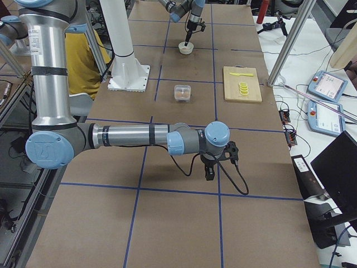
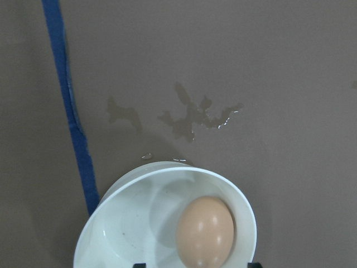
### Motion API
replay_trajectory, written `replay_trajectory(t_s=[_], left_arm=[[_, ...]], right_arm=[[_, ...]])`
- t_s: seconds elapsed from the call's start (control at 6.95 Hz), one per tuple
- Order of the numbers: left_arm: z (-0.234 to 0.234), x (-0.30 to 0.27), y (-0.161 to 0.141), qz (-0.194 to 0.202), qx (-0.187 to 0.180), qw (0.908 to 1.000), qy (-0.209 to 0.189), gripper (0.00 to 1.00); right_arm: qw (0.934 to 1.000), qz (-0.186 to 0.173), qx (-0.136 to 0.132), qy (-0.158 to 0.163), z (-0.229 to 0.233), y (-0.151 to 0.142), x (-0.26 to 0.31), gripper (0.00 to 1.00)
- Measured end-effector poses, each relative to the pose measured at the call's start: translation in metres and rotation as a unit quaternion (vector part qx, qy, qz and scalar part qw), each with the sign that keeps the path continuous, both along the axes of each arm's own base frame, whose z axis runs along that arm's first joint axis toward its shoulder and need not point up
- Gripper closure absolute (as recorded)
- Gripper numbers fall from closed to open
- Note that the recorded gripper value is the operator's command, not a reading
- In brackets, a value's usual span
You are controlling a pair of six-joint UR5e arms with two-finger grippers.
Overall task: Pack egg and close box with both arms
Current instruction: 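Close the left gripper around the brown egg in the bowl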
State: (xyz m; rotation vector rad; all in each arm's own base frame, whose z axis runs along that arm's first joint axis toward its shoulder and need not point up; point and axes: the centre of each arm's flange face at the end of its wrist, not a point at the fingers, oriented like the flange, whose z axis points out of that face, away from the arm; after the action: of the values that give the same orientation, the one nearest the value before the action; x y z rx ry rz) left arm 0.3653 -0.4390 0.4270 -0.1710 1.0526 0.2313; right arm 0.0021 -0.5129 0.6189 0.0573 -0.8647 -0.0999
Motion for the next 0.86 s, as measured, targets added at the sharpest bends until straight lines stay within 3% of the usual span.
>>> replay_trajectory(t_s=[0.86], left_arm=[[0.003,0.018,0.004,0.011,0.0,0.9999,-0.005,0.39]], right_arm=[[1.0,-0.001,-0.004,0.001,0.004,0.0,0.0,0.0]])
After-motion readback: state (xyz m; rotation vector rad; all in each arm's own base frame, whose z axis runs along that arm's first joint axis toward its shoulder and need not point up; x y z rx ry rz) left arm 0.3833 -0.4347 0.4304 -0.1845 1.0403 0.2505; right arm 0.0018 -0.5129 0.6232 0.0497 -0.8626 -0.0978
